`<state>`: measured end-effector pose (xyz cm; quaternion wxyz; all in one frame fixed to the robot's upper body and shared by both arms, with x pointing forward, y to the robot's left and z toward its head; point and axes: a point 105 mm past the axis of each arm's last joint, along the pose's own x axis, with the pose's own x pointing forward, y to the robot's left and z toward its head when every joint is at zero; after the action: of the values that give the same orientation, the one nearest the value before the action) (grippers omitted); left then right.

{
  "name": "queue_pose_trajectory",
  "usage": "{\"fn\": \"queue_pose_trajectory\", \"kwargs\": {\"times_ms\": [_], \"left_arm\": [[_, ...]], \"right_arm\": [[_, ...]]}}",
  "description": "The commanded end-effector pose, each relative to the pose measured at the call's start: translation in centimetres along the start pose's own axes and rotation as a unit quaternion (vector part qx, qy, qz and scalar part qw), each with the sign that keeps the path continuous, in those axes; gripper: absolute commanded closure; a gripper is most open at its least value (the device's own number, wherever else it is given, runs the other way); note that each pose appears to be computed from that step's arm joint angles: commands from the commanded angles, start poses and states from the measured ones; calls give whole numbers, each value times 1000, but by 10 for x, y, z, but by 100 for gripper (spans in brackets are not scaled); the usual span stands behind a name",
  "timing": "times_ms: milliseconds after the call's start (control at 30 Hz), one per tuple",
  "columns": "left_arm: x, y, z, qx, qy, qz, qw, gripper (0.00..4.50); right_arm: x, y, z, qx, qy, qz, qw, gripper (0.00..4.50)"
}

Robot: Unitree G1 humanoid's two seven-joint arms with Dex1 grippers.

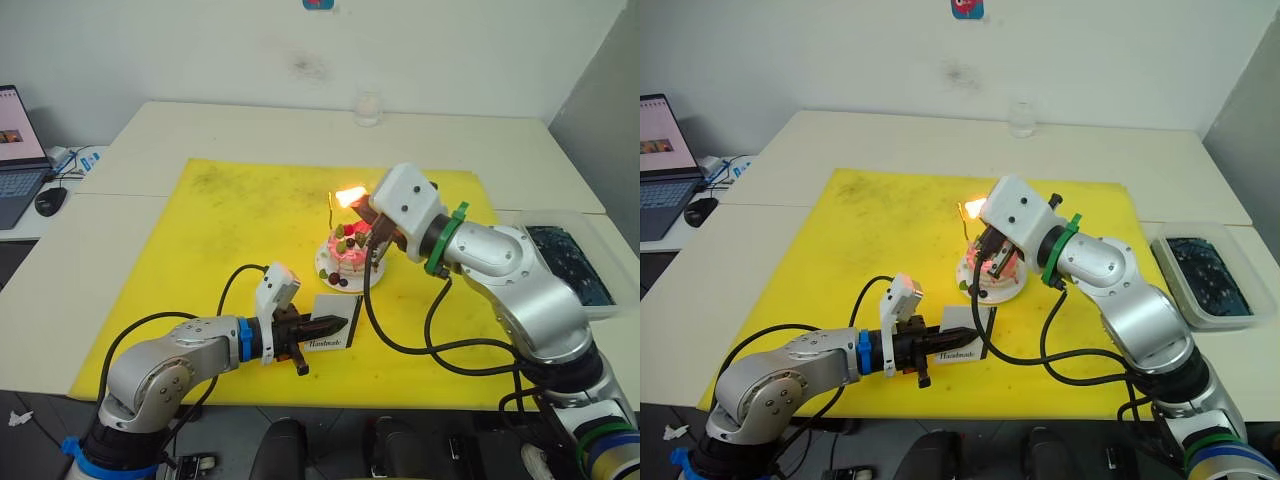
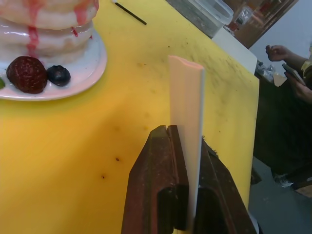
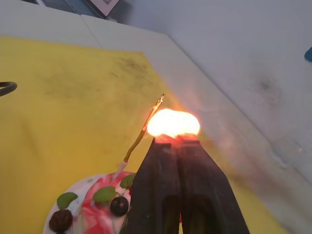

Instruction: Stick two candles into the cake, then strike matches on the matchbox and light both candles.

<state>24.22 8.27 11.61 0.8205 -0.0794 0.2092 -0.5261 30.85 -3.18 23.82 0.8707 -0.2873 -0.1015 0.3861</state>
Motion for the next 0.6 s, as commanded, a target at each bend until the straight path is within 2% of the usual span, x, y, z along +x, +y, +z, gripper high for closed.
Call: {"fn": "queue_pose_trajectory", "kwargs": {"times_ms": [33, 600], "left_arm": [[1, -6, 10, 26, -16, -6, 1000, 450], [4, -8, 9, 27, -16, -10, 999, 450]], "right_arm": [[2, -4, 15, -25, -33, -12, 999, 449], [6, 0, 14, -21, -42, -8, 999, 449]]}}
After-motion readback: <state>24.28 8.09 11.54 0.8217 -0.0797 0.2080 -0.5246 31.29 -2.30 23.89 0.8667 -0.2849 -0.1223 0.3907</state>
